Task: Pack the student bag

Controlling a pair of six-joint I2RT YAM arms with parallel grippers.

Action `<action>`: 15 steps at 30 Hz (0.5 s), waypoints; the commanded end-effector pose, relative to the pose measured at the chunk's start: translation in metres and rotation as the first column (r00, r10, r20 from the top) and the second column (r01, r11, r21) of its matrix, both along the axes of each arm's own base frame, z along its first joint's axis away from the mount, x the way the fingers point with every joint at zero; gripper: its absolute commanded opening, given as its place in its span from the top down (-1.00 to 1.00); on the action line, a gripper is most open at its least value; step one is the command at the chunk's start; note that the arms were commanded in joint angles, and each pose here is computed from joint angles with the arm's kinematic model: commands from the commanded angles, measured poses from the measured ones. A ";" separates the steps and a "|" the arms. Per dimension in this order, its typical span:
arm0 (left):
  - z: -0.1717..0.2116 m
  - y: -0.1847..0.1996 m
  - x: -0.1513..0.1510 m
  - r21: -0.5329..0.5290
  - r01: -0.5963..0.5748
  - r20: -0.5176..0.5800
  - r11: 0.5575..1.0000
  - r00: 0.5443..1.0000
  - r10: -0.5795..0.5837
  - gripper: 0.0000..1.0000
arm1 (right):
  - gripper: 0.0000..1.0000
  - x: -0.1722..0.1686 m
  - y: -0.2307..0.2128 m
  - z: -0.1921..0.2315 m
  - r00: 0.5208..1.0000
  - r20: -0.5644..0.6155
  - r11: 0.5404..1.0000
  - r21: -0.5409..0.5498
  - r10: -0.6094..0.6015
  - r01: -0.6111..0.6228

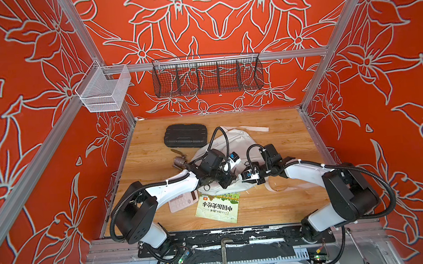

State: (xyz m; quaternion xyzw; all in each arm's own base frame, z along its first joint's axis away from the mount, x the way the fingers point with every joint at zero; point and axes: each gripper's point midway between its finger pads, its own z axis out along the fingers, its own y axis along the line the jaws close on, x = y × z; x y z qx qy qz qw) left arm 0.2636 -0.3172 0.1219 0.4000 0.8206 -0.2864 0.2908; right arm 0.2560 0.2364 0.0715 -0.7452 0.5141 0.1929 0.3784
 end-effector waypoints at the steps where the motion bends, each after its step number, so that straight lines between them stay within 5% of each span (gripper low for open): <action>1: 0.037 -0.003 0.013 -0.065 -0.016 0.111 0.998 0.994 0.023 1.00 | 0.30 -0.012 0.015 0.021 0.994 -0.026 0.991 0.084 0.104 -0.102; 12: 0.063 0.000 0.020 -0.087 -0.031 0.199 0.996 0.979 0.048 1.00 | 0.56 -0.014 0.018 0.029 0.983 -0.124 0.990 0.060 0.133 -0.127; 15: 0.068 0.004 0.023 -0.091 -0.048 0.229 0.995 0.971 0.067 1.00 | 0.87 -0.014 0.018 0.029 0.981 -0.142 0.990 0.060 0.134 -0.126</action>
